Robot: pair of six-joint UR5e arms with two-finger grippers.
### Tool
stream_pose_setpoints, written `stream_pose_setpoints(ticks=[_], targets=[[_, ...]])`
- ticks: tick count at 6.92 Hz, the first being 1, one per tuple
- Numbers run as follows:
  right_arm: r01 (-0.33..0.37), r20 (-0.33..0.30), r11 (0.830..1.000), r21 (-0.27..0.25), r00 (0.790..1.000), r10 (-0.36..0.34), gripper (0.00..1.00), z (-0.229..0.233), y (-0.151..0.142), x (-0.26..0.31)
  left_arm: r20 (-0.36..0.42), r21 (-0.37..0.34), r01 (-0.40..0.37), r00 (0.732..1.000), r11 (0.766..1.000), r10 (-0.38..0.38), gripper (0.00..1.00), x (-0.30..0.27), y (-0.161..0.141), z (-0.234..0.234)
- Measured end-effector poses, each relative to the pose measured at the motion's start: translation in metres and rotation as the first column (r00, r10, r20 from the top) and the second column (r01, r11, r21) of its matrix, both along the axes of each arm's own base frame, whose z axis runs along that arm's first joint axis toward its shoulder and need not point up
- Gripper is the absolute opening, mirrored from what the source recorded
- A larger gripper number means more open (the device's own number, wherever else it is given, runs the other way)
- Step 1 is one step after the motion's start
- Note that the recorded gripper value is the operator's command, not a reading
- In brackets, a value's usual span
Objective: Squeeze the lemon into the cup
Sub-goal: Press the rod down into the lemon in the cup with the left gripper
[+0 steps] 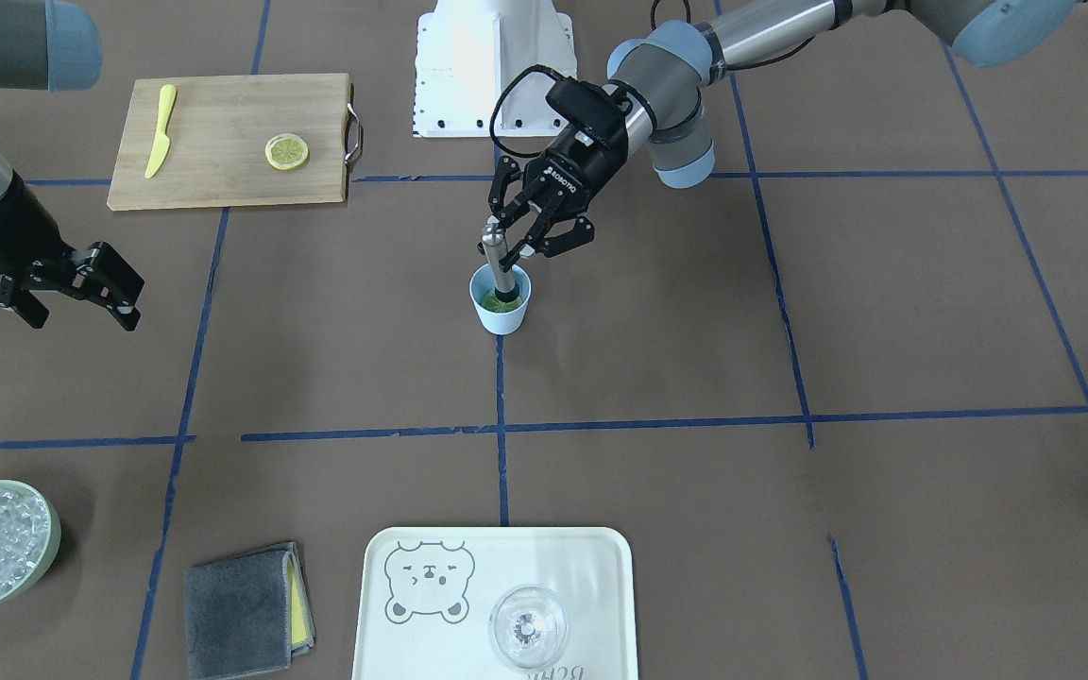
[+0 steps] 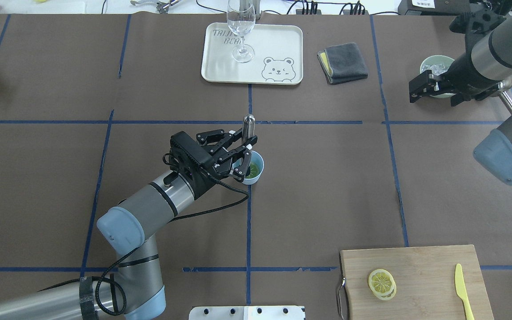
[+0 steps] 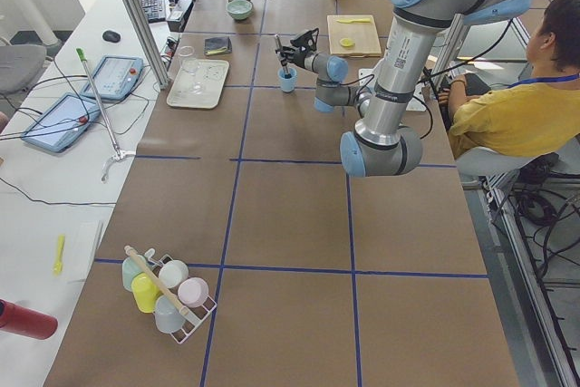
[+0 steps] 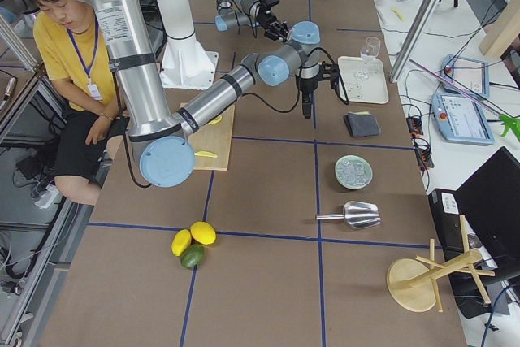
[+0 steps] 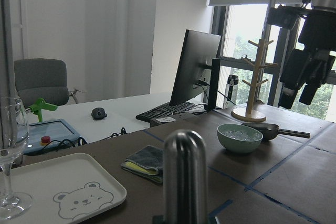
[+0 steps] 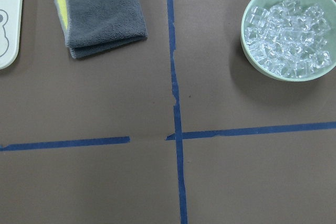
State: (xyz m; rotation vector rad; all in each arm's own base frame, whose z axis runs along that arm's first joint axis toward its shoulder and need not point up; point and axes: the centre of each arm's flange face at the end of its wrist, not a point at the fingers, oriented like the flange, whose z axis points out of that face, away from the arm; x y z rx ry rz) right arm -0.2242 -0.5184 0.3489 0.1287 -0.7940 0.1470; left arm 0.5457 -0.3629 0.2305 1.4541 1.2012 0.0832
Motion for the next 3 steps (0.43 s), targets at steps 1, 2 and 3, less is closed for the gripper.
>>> stream_pose_setpoints(ticks=[1,2,3], targets=[[0.0,0.0,1.0,0.0,1.0,0.0,1.0,-0.0001,0.0,0.0,0.012,-0.004,-0.002,1.0,1.0,0.002,0.0,0.0045,-0.0001,0.0049],[-0.001,0.0,1.0,0.0,1.0,0.001,1.0,0.0,-0.0001,0.0,0.02,-0.006,-0.004,1.0,1.0,0.004,0.0,0.0079,0.0,0.008],[-0.001,0.0,1.0,0.0,1.0,0.001,1.0,0.0,-0.0001,-0.0001,0.023,-0.007,-0.006,1.0,1.0,0.006,0.0,0.0098,0.0008,0.0091]])
